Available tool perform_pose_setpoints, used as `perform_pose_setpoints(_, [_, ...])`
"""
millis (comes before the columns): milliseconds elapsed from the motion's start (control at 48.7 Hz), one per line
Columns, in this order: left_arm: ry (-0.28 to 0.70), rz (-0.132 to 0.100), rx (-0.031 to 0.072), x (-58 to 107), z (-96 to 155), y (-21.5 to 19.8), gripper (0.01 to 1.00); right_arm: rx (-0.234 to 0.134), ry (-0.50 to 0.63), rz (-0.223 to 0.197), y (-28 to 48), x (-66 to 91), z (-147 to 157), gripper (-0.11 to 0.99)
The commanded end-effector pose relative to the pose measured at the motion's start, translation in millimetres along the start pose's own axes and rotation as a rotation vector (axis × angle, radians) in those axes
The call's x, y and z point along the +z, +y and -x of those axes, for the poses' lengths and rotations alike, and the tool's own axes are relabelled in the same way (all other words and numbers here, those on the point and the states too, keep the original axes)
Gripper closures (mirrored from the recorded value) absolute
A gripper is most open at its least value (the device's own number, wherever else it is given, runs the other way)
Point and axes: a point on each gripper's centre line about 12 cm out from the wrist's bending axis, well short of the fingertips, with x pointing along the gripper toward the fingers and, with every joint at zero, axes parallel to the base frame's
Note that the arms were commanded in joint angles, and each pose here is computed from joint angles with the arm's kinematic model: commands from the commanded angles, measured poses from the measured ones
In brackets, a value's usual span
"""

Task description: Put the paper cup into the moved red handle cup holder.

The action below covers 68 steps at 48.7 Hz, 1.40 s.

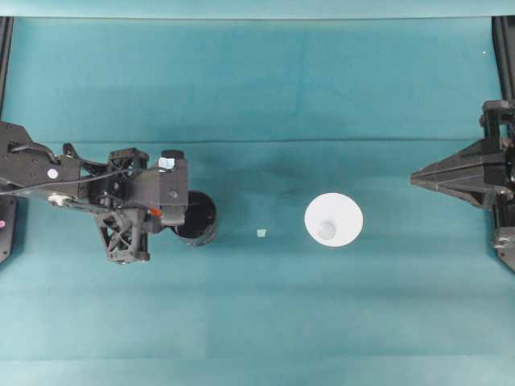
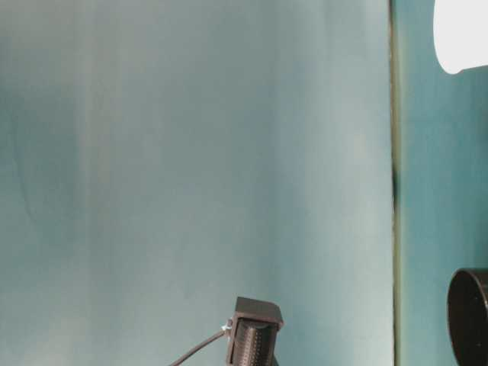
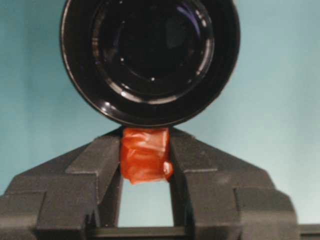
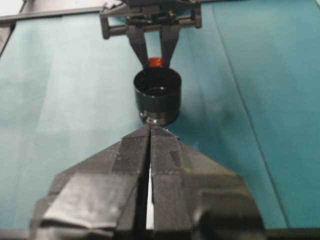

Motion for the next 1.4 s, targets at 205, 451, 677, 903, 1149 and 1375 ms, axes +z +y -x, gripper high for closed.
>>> perform_pose_setpoints(205, [-0.034, -0.001, -0.001, 11.0, 4.8, -1.0, 0.736, 0.000, -0.018, -0.009, 0.4, 7.5, -0.3, 0.98])
perform_pose_setpoints(451, [-0.086, -0.005, 0.000, 28.0, 20.0, -0.1, 0.736, 0.000, -0.018, -0.011, 0.4, 7.5, -0.3, 0.98])
perform_pose_setpoints(677, [-0.051, -0.015, 0.001, 53.0, 51.0, -1.8, 0.736, 0.001, -0.023, -0.013, 0.4, 8.1, 0.3, 0.98])
perform_pose_setpoints(903, [-0.092, -0.032, 0.001, 86.1, 76.8, -4.9, 0.736, 0.002, -0.040, -0.012, 0.7, 11.2, 3.8, 0.98])
perform_pose_setpoints(1149, [-0.129, -0.035, 0.001, 112.8, 77.6, -5.6, 0.735, 0.003, -0.049, -0.012, 0.8, 12.1, 5.6, 0.98])
perform_pose_setpoints(1375, [-0.111, -0.035, 0.001, 122.4, 62.8, -6.1, 0.736, 0.003, -0.049, -0.012, 0.8, 12.1, 5.6, 0.98])
